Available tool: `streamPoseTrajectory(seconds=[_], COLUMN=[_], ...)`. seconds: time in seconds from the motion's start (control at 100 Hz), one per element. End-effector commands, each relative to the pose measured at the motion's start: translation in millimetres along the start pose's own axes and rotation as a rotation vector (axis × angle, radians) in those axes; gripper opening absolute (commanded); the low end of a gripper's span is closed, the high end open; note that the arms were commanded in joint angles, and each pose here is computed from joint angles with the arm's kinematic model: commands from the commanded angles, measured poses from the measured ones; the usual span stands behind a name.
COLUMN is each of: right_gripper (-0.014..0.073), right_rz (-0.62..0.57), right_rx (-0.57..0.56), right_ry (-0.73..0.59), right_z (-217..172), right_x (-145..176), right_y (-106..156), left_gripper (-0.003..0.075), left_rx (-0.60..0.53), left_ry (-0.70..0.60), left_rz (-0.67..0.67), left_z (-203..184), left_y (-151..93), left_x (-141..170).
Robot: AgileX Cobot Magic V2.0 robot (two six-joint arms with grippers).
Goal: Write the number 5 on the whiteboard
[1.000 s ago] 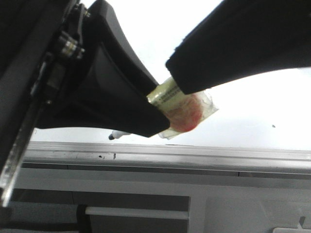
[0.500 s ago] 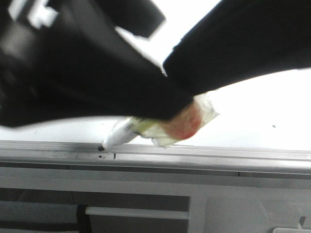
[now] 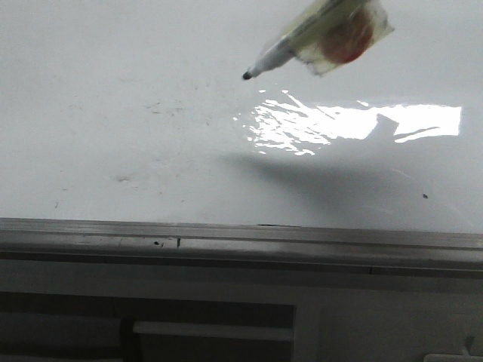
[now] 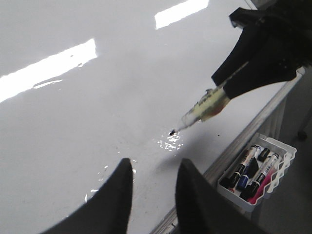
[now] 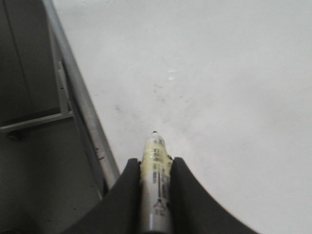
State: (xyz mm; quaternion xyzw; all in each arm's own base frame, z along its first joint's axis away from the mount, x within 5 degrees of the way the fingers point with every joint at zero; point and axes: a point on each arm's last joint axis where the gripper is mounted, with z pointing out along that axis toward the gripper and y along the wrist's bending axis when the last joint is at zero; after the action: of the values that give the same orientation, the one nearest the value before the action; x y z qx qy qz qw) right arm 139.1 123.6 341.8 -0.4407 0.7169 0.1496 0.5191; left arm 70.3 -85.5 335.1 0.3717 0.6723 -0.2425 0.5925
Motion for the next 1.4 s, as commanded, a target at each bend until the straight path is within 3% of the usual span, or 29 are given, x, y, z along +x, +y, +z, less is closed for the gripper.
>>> streamPoseTrajectory(seconds=[0.0,0.03,0.46,0.86,1.09,1.39], right_gripper=[-0.0050,-0.0050,-0.0050,-0.0041,-0.0041,-0.0041], right_rz=[-0.034,-0.043,-0.175,-0.204,-0.147,-0.103], right_rx=[0.101,0.116,0.198,0.157,0.080,0.053], right_ry=[-0.060,-0.052,0.013,0.112,0.206,0.228], right_z=[-9.8,-10.3,20.0,33.7,35.9,40.0], right_x=[-17.5,-18.3,-25.3,-14.2,-0.9,7.1], right_y=[-16.8,-20.3,-43.5,-43.9,-34.0,-24.7], left_gripper=[0.0028,-0.0019,-0.0020,-0.0020,-0.0020,-0.0020], left_rx=[-0.051,-0.057,-0.057,-0.057,-0.057,-0.057], left_ry=[-0.096,-0.099,-0.087,-0.085,-0.085,-0.085], left_rz=[-0.058,-0.067,-0.122,-0.122,-0.122,-0.122], left_z=[-11.8,-14.0,-15.1,-15.1,-15.1,-15.1], left_y=[3.8,3.8,2.2,2.1,2.1,2.1], left_x=[-2.5,0.9,14.6,14.8,14.8,14.8])
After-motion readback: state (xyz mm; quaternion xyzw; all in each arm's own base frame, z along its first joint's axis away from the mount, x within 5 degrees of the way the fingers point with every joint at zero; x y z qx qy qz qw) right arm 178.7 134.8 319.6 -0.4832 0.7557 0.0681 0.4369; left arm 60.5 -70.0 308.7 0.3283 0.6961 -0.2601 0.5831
